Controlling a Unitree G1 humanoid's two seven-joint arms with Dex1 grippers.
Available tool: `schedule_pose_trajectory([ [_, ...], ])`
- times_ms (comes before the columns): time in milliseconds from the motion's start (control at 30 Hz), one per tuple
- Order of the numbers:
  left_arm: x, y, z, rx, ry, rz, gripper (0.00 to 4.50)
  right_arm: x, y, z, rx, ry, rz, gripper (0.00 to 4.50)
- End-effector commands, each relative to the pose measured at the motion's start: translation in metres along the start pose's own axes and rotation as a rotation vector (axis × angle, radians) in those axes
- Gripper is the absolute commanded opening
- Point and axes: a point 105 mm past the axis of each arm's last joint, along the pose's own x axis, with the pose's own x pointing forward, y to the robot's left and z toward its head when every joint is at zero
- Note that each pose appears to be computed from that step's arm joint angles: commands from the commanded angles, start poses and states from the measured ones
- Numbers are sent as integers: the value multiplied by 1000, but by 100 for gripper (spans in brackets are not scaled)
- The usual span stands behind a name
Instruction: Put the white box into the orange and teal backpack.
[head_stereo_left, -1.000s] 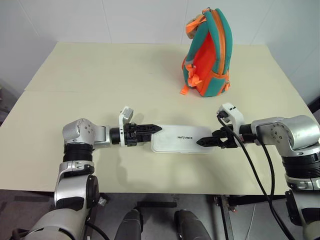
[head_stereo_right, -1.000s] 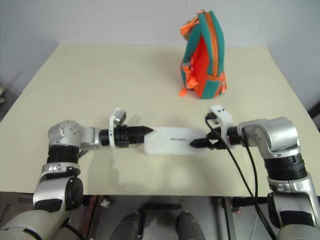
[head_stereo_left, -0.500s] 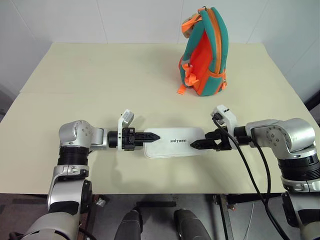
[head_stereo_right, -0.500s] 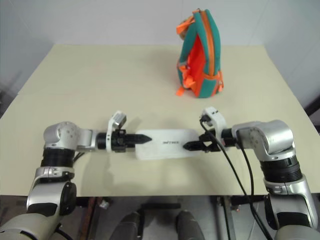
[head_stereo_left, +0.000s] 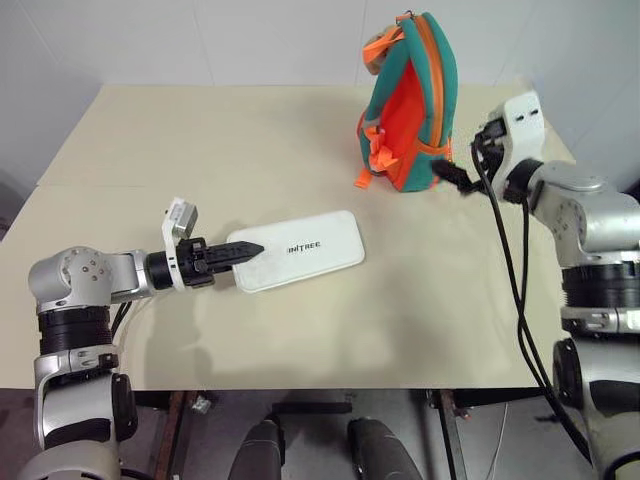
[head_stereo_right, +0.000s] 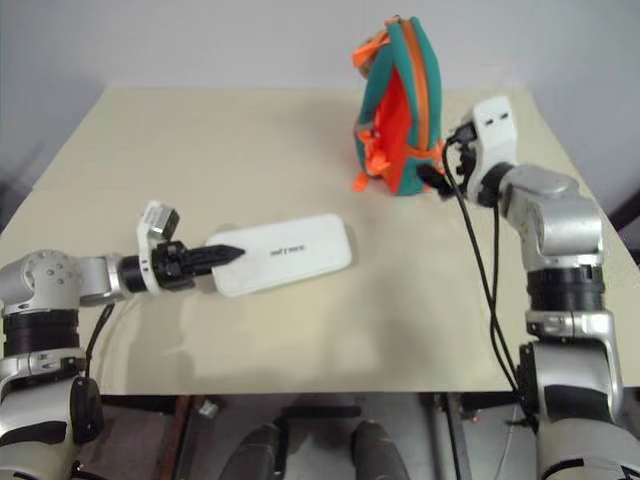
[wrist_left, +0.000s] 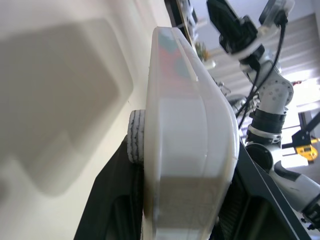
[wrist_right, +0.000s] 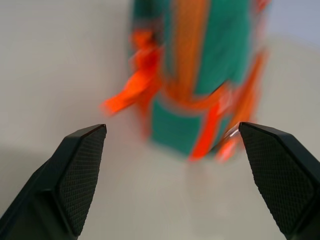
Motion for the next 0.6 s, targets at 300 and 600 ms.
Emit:
schedule_pose_trajectory([
  [300, -5, -12, -9, 64, -67, -35, 150, 47, -7, 19, 148, -94, -155, 450],
  [600, -8, -13, -17, 69, -87, -24, 150, 61, 10, 36, 256, -116, -107, 450],
])
